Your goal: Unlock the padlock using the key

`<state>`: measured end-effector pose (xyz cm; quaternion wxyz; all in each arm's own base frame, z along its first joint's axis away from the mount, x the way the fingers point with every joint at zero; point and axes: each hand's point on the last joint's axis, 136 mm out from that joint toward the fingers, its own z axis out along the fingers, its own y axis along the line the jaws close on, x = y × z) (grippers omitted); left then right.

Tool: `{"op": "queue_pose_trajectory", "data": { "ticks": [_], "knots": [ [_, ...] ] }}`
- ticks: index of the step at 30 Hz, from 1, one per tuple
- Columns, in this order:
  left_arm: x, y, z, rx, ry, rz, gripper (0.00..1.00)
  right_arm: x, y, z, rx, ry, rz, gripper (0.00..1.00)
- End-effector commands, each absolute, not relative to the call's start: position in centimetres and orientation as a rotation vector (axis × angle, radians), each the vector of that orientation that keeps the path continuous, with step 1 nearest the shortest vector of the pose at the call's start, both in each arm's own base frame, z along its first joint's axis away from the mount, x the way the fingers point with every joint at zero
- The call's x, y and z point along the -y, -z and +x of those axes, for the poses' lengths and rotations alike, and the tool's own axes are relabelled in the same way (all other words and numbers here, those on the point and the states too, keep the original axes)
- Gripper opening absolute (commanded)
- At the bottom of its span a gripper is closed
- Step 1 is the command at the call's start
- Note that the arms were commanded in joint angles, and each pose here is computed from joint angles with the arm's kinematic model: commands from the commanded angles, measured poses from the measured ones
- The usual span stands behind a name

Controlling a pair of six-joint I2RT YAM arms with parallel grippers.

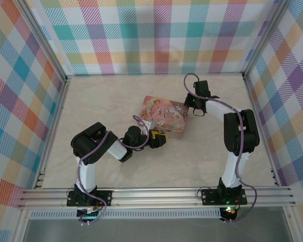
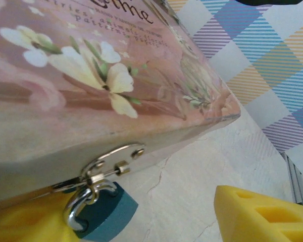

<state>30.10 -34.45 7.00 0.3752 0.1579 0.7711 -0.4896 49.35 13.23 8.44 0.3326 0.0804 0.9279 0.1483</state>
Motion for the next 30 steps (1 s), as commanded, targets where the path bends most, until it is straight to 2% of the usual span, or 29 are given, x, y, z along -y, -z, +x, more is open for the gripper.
{"op": "queue_pose_trajectory", "data": {
  "ticks": [1,7,11,20,23,30],
  "knots": [
    [36.5,-11.5,31.2,-1.777,1.300,0.453,0.74,-16.5,-6.3,45.3,-2.568,-0.481,0.122,0.00],
    [38.1,-10.8,30.9,-1.788,1.324,0.474,0.75,-16.8,-6.1,45.2,-2.574,-0.481,0.122,0.00],
    [37.6,-10.9,30.7,-1.780,1.338,0.461,0.65,-16.7,-6.0,45.2,-2.574,-0.469,0.118,0.00],
    [36.4,-11.1,30.5,-1.782,1.319,0.433,0.69,-17.0,-6.1,45.2,-2.572,-0.480,0.117,0.00],
    [37.0,-10.9,31.1,-1.791,1.337,0.419,0.66,-17.0,-6.1,45.2,-2.573,-0.479,0.117,0.00],
    [36.1,-10.0,31.6,-1.835,1.318,0.384,0.52,-16.8,-6.0,45.0,-2.574,-0.466,0.115,0.00]
  ]
}}
